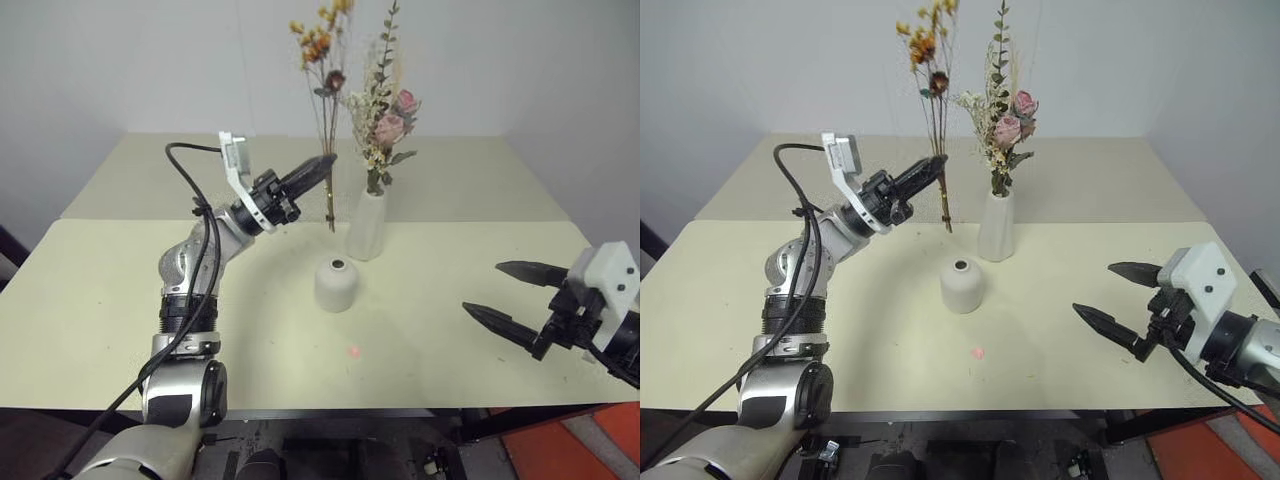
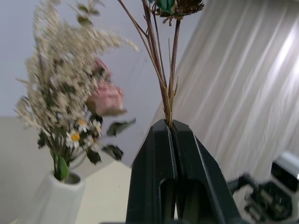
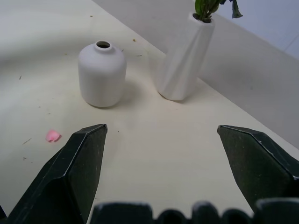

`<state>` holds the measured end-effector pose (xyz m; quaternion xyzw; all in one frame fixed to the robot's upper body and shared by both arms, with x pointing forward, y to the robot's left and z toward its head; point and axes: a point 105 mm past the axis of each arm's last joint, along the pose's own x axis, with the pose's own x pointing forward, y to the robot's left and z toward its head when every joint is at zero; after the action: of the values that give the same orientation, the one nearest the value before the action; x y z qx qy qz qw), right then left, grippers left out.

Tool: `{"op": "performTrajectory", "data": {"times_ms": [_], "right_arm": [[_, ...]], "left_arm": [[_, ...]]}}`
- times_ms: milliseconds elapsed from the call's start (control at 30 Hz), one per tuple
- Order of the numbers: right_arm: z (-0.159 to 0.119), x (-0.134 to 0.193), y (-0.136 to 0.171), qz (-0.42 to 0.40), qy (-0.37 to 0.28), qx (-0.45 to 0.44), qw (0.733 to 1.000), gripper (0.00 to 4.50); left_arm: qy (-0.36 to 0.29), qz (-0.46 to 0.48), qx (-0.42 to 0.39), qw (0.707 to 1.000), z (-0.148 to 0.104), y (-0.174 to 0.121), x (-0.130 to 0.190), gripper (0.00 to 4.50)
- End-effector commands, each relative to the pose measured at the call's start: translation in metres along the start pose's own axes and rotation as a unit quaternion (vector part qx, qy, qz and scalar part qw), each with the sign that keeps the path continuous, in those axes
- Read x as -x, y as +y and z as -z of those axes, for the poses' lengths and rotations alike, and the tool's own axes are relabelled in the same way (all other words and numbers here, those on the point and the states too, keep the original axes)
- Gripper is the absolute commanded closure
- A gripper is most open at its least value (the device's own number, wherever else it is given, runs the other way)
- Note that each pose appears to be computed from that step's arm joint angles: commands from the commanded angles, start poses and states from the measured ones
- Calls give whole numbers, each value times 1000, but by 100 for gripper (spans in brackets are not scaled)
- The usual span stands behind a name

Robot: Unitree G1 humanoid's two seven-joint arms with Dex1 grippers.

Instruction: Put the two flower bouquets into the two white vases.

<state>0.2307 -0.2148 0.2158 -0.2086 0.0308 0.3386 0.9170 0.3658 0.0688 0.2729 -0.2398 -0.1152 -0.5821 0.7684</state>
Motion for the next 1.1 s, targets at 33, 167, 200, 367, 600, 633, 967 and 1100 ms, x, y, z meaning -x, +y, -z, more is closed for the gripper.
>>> {"op": "performTrajectory", "data": {"times_ms": [33, 167, 200, 367, 600, 633, 967, 1100], "right_arm": [[-10, 5, -4, 26, -13, 28, 999, 0], [-9, 4, -4, 29, -13, 31, 999, 0], [-9, 3, -4, 30, -14, 32, 999, 0], [-10, 0, -6, 34, -17, 40, 999, 0], [-11, 1, -8, 39, -15, 45, 998, 0], [-11, 1, -8, 40, -15, 46, 998, 0], [-10, 2, -9, 47, -16, 49, 998, 0], [-10, 1, -9, 47, -16, 49, 998, 0]], "left_arm": [[11, 2, -15, 1000, 1, 3, 4, 448], [40, -9, -19, 999, 18, 10, 10, 448], [44, -12, -18, 999, 22, 12, 11, 448], [45, -18, -14, 999, 31, 15, 6, 448], [37, -19, -19, 999, 33, 16, -4, 448], [39, -19, -21, 999, 34, 16, -4, 448], [46, -12, -24, 999, 41, 14, -8, 448], [53, -10, -32, 998, 44, 13, -5, 448]]}}
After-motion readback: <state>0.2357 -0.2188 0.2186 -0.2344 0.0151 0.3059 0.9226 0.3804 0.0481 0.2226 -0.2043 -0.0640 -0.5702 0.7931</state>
